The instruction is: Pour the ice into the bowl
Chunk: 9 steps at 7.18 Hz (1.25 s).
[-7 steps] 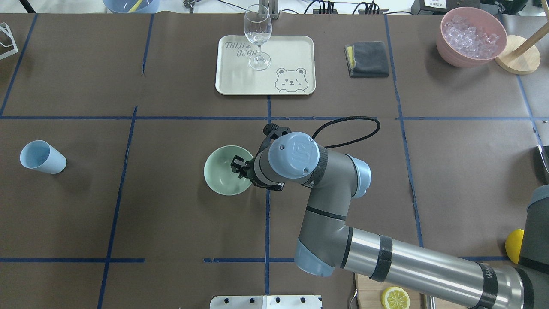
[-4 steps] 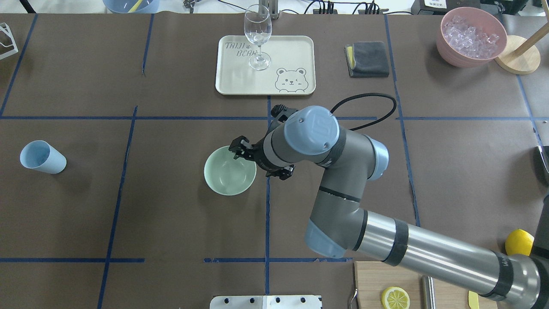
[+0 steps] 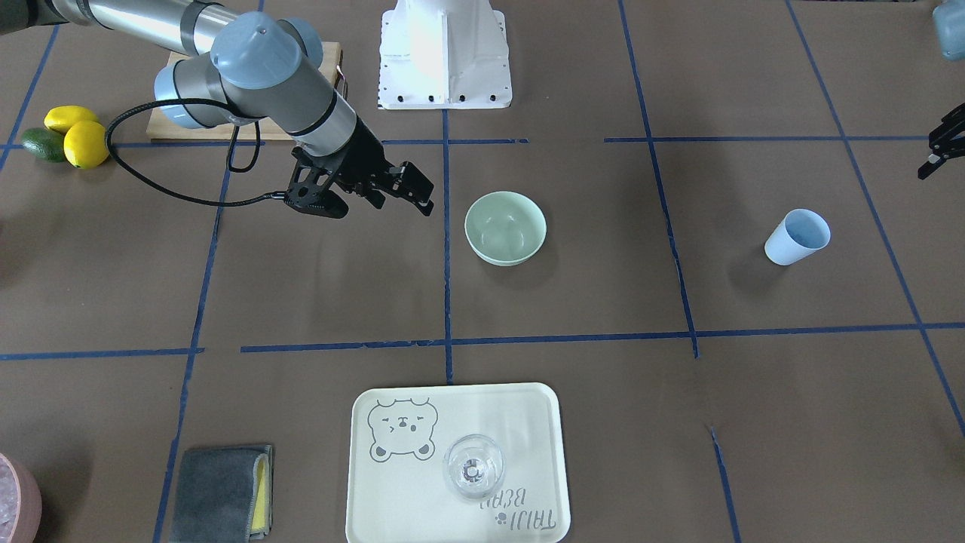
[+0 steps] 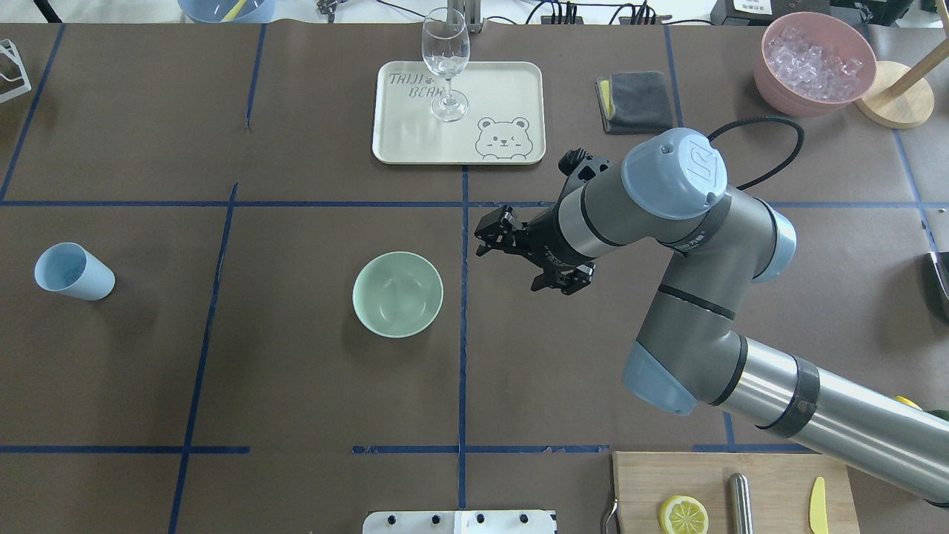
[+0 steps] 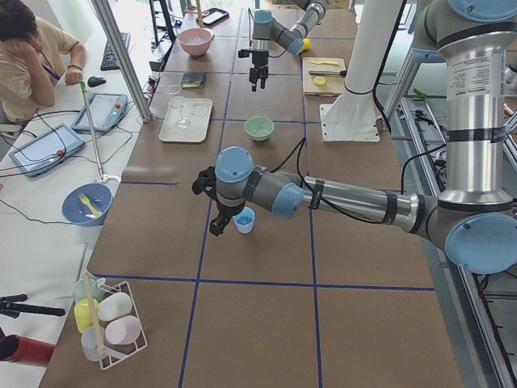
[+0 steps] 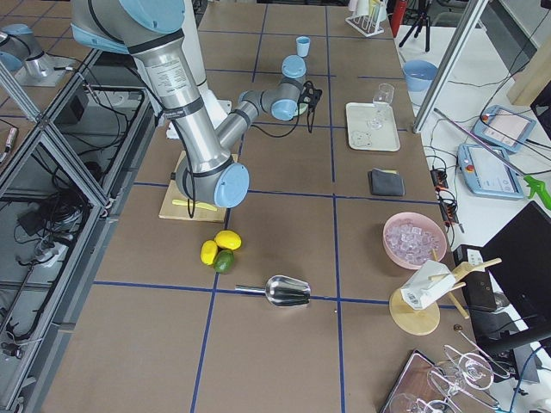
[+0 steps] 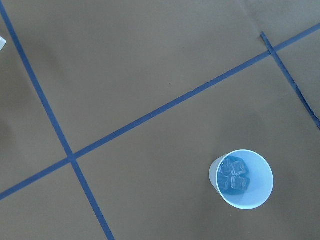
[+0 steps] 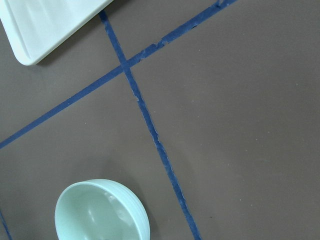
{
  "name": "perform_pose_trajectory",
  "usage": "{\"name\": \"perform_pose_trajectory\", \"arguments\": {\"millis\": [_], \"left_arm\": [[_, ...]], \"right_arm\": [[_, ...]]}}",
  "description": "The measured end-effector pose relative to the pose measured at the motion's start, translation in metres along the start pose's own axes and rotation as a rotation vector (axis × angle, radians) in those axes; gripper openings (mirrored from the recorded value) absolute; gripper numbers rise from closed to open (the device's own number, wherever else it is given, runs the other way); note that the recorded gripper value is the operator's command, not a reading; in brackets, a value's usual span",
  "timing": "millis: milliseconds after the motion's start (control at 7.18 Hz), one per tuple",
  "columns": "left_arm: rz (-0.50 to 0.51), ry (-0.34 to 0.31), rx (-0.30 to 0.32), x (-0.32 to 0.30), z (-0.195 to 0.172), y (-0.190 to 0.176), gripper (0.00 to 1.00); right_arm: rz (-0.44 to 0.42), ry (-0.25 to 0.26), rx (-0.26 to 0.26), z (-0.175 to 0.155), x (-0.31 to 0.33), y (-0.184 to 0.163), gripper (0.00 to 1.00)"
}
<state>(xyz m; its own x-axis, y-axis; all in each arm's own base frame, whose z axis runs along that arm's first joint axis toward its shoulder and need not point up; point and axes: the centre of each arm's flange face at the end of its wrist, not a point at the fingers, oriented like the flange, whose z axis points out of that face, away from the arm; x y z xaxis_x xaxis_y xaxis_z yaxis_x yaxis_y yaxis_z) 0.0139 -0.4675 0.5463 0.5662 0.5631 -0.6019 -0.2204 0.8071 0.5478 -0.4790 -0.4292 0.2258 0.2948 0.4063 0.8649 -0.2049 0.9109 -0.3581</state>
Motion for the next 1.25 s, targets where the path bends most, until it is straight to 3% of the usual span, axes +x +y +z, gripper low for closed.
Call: {"name": "perform_pose_trajectory", "arguments": {"millis": [279,557,836,1254], "left_arm": [[0.11,0.004,0.089,0.007,0.001,-0.005,1.0],[0.073,0.06,0.135,0.016,0.012,-0.002,1.0],[-0.054,0.045,0.241,0.047,0.04,0.016,0.99],[-0.358,0.057,0.424,0.103,0.077,0.072,0.99]], "right_arm": [[0.003,0.004,0.004,-0.001,0.004,-0.002,1.0],[0.006,0.008,0.007,0.0,0.008,-0.002,1.0],[0.009,0.008,0.002,0.002,0.008,0.002,1.0],[0.011,0.012,-0.001,0.004,0.01,0.004,1.0]]}}
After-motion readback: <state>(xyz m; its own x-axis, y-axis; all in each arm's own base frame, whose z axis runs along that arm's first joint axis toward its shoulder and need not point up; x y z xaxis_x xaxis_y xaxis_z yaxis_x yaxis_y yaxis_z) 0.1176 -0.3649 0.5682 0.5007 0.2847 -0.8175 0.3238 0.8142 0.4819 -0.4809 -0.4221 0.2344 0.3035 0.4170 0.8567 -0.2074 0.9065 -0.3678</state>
